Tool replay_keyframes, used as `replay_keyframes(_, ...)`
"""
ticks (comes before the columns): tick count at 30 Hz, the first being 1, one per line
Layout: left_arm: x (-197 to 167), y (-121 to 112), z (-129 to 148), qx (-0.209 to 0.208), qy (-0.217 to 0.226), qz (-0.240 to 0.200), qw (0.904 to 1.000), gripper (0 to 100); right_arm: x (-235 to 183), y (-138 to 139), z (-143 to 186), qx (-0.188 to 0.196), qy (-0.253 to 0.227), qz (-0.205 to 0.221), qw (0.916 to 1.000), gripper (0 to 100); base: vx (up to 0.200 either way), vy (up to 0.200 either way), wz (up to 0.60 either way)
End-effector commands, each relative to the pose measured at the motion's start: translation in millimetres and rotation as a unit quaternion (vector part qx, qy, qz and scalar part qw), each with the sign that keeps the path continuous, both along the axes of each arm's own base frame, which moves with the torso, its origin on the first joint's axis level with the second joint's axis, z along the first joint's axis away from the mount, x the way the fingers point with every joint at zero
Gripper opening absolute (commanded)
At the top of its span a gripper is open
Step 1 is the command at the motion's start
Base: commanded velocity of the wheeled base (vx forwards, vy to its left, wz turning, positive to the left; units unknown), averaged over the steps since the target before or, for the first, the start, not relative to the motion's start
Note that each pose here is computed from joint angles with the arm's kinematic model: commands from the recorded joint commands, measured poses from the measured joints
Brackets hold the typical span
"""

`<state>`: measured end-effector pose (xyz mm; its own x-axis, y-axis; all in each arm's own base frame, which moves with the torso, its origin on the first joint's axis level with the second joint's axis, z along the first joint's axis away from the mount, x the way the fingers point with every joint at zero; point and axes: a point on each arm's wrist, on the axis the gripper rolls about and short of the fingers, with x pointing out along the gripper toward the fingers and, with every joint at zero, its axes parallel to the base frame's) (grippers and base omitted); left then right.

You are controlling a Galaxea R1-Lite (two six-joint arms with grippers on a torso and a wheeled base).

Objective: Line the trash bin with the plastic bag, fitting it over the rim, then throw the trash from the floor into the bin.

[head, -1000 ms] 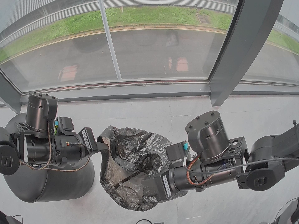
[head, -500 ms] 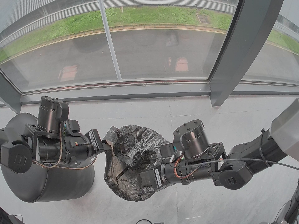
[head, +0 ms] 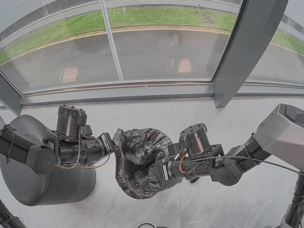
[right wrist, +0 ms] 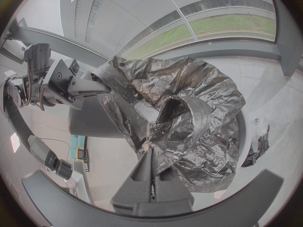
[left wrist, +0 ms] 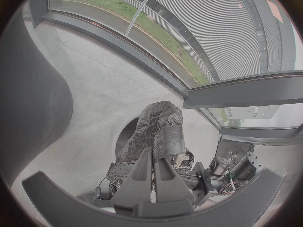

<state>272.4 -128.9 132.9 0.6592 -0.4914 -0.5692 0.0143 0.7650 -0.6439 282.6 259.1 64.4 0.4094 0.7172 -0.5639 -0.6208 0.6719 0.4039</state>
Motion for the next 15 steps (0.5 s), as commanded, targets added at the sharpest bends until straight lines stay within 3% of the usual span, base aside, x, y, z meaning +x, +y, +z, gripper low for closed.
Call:
replay_keyframes(1,14.0,-1.2,-20.6,0.009,0.016,0.006,0.9998,0,15.5,-5.2,-8.7,-0.003,-0.008,-0.013,0.9999,0,0.0,0.0,0.0)
replay_keyframes(15,24.0,-2.3,-31.4,0.009,0.015,0.01,0.9998,0,40.9,5.0,-19.7,0.005,-0.023,-0.023,0.9995,0,0.0,0.0,0.0)
